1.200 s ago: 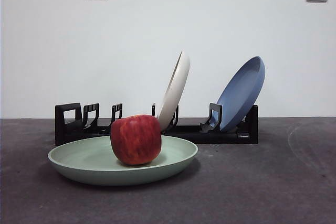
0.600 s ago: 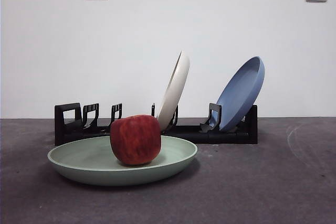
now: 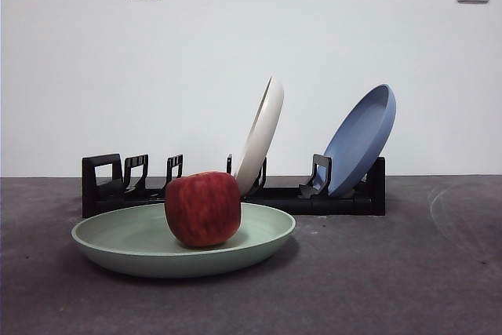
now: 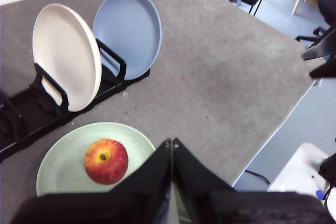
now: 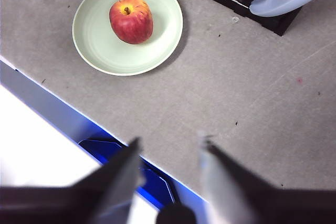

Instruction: Take the green plate from the plate rack,put the plate on the table,take the apple from the table,put the apple in the plate

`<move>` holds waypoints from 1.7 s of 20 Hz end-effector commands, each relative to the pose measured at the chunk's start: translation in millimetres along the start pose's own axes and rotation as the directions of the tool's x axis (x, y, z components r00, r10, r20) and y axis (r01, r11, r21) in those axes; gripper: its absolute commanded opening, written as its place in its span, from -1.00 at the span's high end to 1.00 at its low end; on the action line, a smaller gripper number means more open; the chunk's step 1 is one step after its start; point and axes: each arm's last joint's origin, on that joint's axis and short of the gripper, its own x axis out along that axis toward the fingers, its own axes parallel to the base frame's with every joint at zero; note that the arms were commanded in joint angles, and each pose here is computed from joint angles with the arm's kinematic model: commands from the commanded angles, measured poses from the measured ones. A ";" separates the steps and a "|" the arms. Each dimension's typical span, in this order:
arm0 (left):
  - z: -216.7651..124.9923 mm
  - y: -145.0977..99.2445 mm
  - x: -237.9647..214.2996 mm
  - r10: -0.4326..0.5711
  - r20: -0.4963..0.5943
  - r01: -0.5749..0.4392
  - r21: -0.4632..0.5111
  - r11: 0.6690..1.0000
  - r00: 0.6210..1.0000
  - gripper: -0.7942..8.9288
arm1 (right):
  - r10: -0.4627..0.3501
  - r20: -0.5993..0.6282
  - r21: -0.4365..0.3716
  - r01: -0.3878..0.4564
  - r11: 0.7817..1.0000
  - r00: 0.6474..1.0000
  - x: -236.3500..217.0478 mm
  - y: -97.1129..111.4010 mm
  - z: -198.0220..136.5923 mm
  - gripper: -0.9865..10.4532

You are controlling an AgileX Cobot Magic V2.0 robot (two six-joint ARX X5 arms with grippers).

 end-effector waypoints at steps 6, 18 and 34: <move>-3.1 1.5 4.4 0.070 -0.028 -0.069 0.047 0.997 0.997 0.84 | 0.007 0.024 0.074 -0.009 0.997 1.000 1.2 0.7 2.2 0.83; -3.4 -0.7 16.9 0.081 -0.067 -0.078 0.057 0.995 0.994 0.84 | 0.002 0.024 0.080 -0.004 0.997 1.000 1.1 0.5 2.3 0.83; 5.2 59.4 -88.9 0.372 0.452 -0.255 -0.298 0.920 0.811 0.84 | 0.003 0.023 0.080 -0.004 0.997 1.000 1.3 0.6 2.4 0.83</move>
